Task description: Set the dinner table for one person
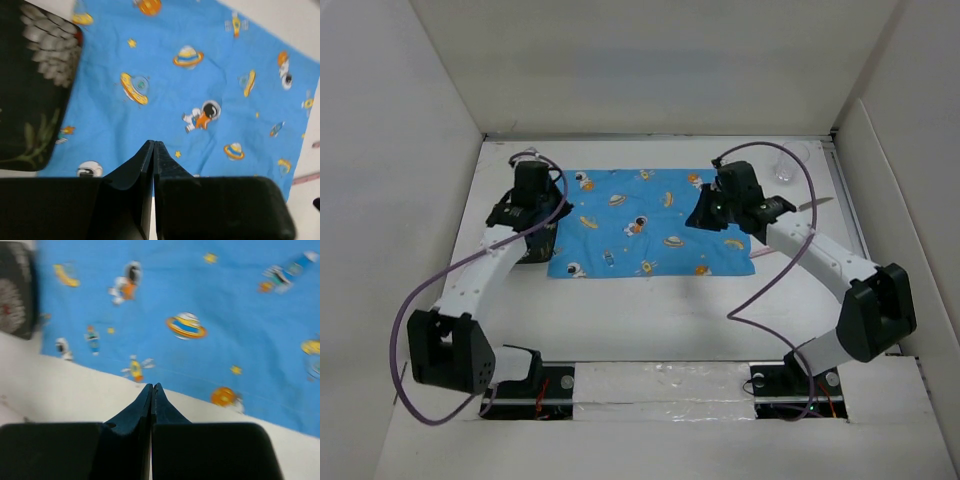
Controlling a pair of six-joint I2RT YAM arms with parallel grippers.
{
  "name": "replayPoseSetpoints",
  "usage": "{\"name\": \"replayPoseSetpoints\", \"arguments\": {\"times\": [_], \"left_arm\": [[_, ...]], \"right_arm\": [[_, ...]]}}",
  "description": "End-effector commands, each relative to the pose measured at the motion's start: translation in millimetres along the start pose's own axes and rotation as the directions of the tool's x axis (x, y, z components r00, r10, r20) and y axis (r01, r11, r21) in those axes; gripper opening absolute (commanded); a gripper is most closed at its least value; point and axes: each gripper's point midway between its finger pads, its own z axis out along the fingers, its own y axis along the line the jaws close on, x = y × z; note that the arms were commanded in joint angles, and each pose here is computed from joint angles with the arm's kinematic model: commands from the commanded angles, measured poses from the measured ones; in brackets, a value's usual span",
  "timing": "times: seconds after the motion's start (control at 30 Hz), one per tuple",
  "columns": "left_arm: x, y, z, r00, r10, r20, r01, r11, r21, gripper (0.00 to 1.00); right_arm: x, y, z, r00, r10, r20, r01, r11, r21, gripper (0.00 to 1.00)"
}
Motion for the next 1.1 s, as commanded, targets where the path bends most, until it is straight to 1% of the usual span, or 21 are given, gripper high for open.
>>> {"name": "replayPoseSetpoints", "arguments": {"times": [0.0, 0.03, 0.1, 0.13, 0.17, 0.27, 0.33, 0.37, 0.43, 0.5, 0.53, 0.6, 0.63, 0.7, 0.73, 0.77, 0.8, 0.83, 0.87, 0.97, 1.07], "left_arm": [[-15.1, 15.0, -20.0, 0.988, -0.136, 0.066, 0.136, 0.991, 0.011, 0.0], [-19.9, 8.9, -36.7, 0.983, -0.16, 0.093, 0.157, 0.987, 0.039, 0.0], [-27.7, 0.5, -58.3, 0.971, -0.191, 0.147, 0.181, 0.98, 0.076, 0.0], [-32.6, -5.0, -71.1, 0.963, -0.205, 0.176, 0.189, 0.976, 0.104, 0.0], [-43.0, -11.6, -96.2, 0.943, -0.25, 0.219, 0.217, 0.962, 0.166, 0.0], [-50.2, -20.9, -143.8, 0.935, -0.268, 0.234, 0.211, 0.947, 0.242, 0.0], [-57.2, -25.8, -172.3, 0.933, -0.259, 0.25, 0.189, 0.944, 0.272, 0.07], [-52.8, -21.9, -189.2, 0.934, -0.253, 0.254, 0.179, 0.943, 0.279, 0.1], [-46.3, -20.0, -212.2, 0.933, -0.248, 0.261, 0.161, 0.936, 0.314, 0.19], [-30.3, -26.0, -222.8, 0.952, -0.221, 0.214, 0.13, 0.919, 0.372, 0.25], [-20.8, -22.8, -232.0, 0.956, -0.217, 0.198, 0.128, 0.915, 0.383, 0.27], [-9.2, -29.3, -246.7, 0.969, -0.188, 0.158, 0.102, 0.895, 0.435, 0.33], [-1.1, -28.8, -254.9, 0.977, -0.16, 0.137, 0.083, 0.891, 0.445, 0.36], [-3.2, -40.1, -283.9, 0.983, -0.117, 0.142, 0.03, 0.863, 0.504, 0.42], [1.7, -38.4, -285.0, 0.991, -0.069, 0.117, 0.003, 0.874, 0.486, 0.44], [0.3, -41.9, -294.9, 0.992, -0.041, 0.12, -0.024, 0.867, 0.499, 0.45], [-9.8, -46.4, -316.3, 0.986, -0.029, 0.162, -0.059, 0.856, 0.514, 0.47], [-12.4, -48.0, -317.6, 0.988, -0.009, 0.154, -0.071, 0.86, 0.505, 0.49], [-11.6, -44.9, -322.1, 0.987, 0.027, 0.157, -0.101, 0.867, 0.487, 0.5], [-20.2, -44.4, -339.3, 0.978, 0.063, 0.2, -0.153, 0.867, 0.474, 0.52], [-13.1, -40.3, -340.6, 0.975, 0.063, 0.211, -0.16, 0.861, 0.483, 0.53]], "right_arm": [[-16.7, 66.9, 0.2, 0.997, -0.058, 0.054, 0.068, 0.972, -0.224, 0.0], [-21.9, 82.9, 3.4, 0.995, -0.063, 0.073, 0.08, 0.96, -0.268, 0.0], [-14.3, 105.9, 24.5, 0.997, -0.07, 0.04, 0.079, 0.942, -0.327, 0.0], [-20.8, 131.9, 24.9, 0.994, -0.08, 0.068, 0.1, 0.917, -0.386, 0.0], [-9.6, 139.4, 42.9, 0.997, -0.078, 0.017, 0.078, 0.908, -0.412, 0.0], [-6.6, 184.6, 53.4, 0.997, -0.073, 0.009, 0.068, 0.856, -0.513, 0.0], [-5.8, 206.1, 71.1, 0.998, -0.057, 0.026, 0.062, 0.823, -0.564, 0.0], [4.2, 217.9, 75.8, 0.999, -0.045, -0.004, 0.034, 0.812, -0.582, 0.0], [8.8, 230.7, 97.9, 1.0, -0.025, -0.014, 0.012, 0.814, -0.581, 0.0], [12.3, 256.8, 107.0, 1.0, -0.026, -0.013, 0.013, 0.804, -0.594, 0.0], [25.7, 254.0, 128.4, 0.999, -0.023, -0.045, -0.006, 0.827, -0.562, 0.0], [24.9, 281.8, 131.7, 1.0, -0.01, -0.013, 0.001, 0.819, -0.574, 0.0], [38.0, 277.4, 151.7, 0.999, -0.016, -0.037, -0.007, 0.841, -0.542, 0.0], [28.2, 297.6, 156.7, 1.0, 0.006, -0.003, -0.007, 0.842, -0.539, 0.0], [30.8, 293.4, 166.0, 1.0, 0.019, -0.022, -0.027, 0.862, -0.507, 0.0], [42.9, 286.7, 187.3, 0.999, 0.032, -0.037, -0.046, 0.883, -0.468, 0.06], [40.6, 286.6, 194.5, 0.999, 0.039, -0.029, -0.048, 0.89, -0.453, 0.12], [34.2, 299.3, 191.1, 0.999, 0.043, -0.016, -0.046, 0.887, -0.459, 0.19], [48.6, 293.6, 210.4, 0.999, 0.036, -0.029, -0.044, 0.903, -0.426, 0.32], [41.6, 296.3, 220.2, 0.998, 0.055, -0.017, -0.058, 0.916, -0.397, 0.4], [49.7, 293.6, 229.2, 0.997, 0.071, -0.019, -0.073, 0.922, -0.38, 0.42]]}}
